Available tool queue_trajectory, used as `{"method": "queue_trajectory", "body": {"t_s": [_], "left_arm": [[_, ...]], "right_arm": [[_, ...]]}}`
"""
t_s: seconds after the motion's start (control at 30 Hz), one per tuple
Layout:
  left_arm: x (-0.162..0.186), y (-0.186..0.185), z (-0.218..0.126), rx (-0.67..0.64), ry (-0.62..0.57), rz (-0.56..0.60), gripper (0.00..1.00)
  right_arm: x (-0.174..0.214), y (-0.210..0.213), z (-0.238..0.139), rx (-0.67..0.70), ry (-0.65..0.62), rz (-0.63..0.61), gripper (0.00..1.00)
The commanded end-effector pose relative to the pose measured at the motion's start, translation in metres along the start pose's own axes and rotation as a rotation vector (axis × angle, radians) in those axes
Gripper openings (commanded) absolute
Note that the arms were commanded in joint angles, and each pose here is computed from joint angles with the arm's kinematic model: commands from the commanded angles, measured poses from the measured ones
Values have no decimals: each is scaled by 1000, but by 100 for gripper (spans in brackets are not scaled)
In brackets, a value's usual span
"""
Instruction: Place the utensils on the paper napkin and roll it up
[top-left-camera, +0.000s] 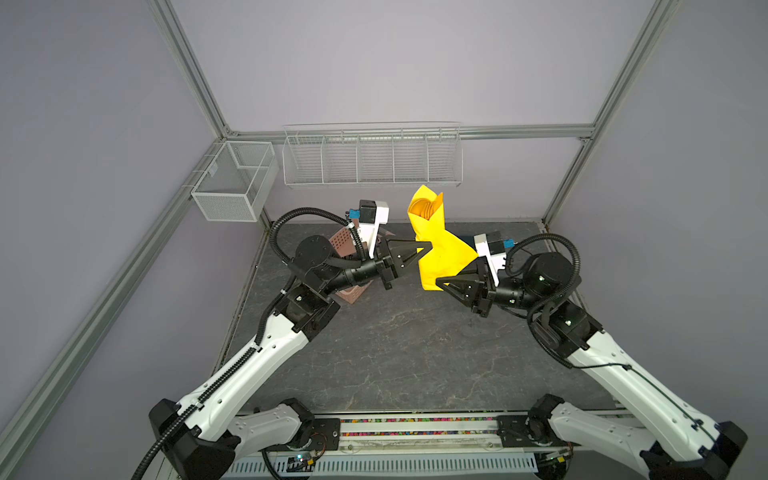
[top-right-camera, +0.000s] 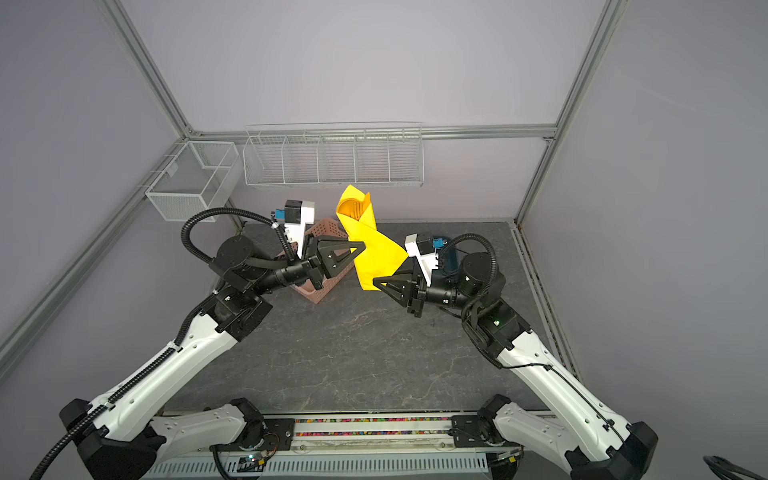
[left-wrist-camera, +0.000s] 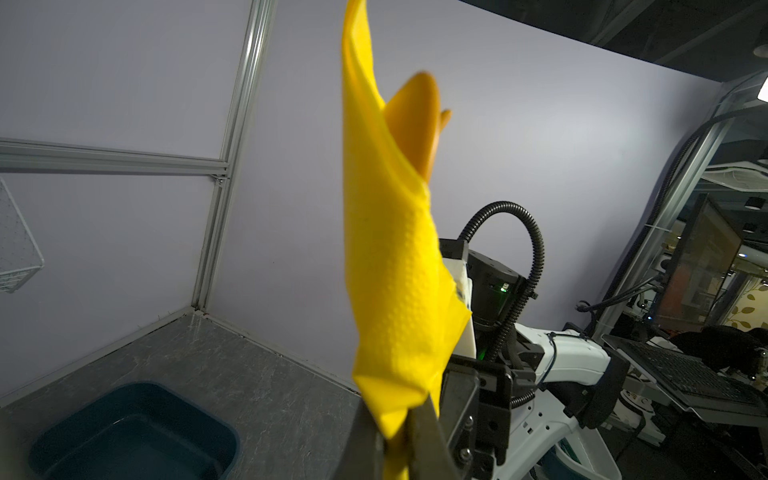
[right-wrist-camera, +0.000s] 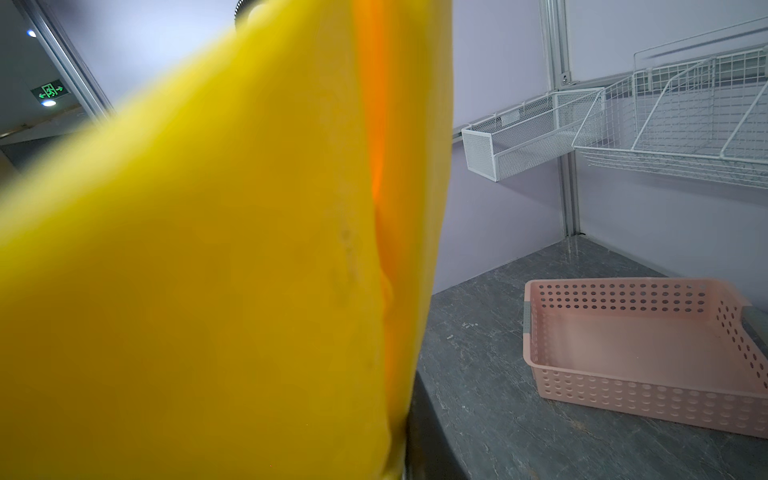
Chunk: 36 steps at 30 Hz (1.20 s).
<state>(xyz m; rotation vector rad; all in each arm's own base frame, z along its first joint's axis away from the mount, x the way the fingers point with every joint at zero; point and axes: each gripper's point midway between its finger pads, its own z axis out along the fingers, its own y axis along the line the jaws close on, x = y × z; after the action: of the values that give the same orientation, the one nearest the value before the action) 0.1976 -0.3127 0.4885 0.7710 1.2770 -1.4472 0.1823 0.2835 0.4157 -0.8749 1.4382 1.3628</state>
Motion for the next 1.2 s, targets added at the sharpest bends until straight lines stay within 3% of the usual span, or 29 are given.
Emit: {"method": "queue_trajectory", "body": {"t_s": [0.0,0.13,0.6,0.9,1.17], "left_arm": [[-9,-9,-4,32,-35,17,10],[-8,-10,-1,56,-36,-4,19],[-6,-7,15,172,-68,-103,34],[-2,-8,12,175,-68,-98,44],[13,0,13,145,-39,-112,47]], "right_arm": [[-13,13,-3,-30,-31,-35,13],[-16,15,-4,-36,-39,-33,11],[-18,20,-7,-46,-50,-31,11],[-21,15,-7,-15,-64,-28,11],[-26,17,-8,-18,-76,-43,11]]}}
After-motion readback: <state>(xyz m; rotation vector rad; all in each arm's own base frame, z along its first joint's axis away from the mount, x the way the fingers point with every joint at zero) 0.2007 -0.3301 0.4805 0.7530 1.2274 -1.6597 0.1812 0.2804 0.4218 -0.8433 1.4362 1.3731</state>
